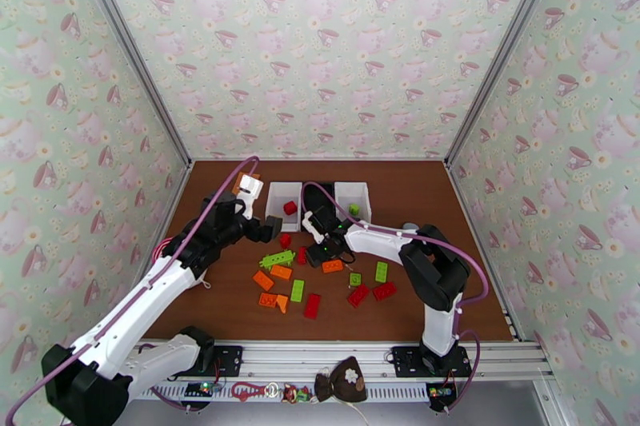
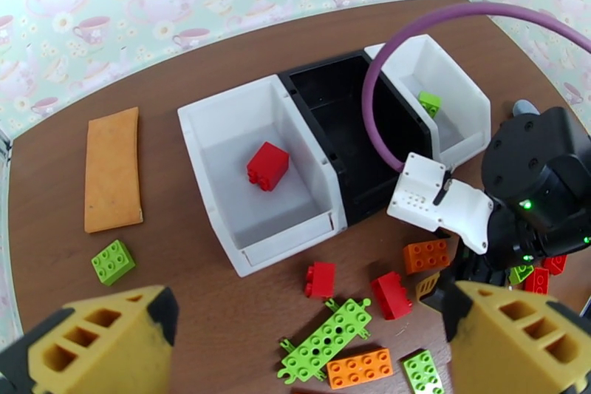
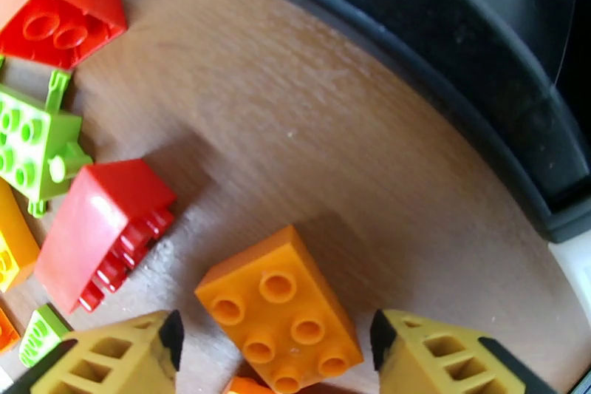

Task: Sort the legos into containers by color

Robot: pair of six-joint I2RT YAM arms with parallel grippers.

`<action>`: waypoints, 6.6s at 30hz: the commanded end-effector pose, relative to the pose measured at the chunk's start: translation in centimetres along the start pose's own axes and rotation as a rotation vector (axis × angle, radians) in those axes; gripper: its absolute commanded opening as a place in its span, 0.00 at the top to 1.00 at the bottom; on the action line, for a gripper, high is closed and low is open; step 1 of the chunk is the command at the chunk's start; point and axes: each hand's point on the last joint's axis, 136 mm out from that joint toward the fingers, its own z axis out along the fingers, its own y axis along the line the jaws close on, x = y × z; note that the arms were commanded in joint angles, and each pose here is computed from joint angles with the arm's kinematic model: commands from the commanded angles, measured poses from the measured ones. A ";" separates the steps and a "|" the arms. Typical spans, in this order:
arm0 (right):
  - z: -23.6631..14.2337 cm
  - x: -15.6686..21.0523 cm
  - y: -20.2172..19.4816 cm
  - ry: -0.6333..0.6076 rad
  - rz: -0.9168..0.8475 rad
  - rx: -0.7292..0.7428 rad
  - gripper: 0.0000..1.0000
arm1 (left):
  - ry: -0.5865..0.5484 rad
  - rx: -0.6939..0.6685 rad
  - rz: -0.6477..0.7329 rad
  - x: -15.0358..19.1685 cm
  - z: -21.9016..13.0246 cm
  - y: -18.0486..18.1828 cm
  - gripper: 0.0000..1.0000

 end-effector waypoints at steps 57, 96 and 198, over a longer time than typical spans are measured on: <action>-6.2 -16.8 -8.5 -0.493 0.222 0.146 0.34 | -0.096 0.249 0.199 1.1 0.8 -7.0 0.00; -11.3 8.7 -12.0 -0.216 0.669 0.363 0.00 | -0.167 0.530 0.302 3.5 1.0 -19.0 0.00; -14.7 -7.7 -17.2 -0.543 0.532 0.247 0.00 | -0.138 0.184 0.121 1.7 3.7 -11.7 0.00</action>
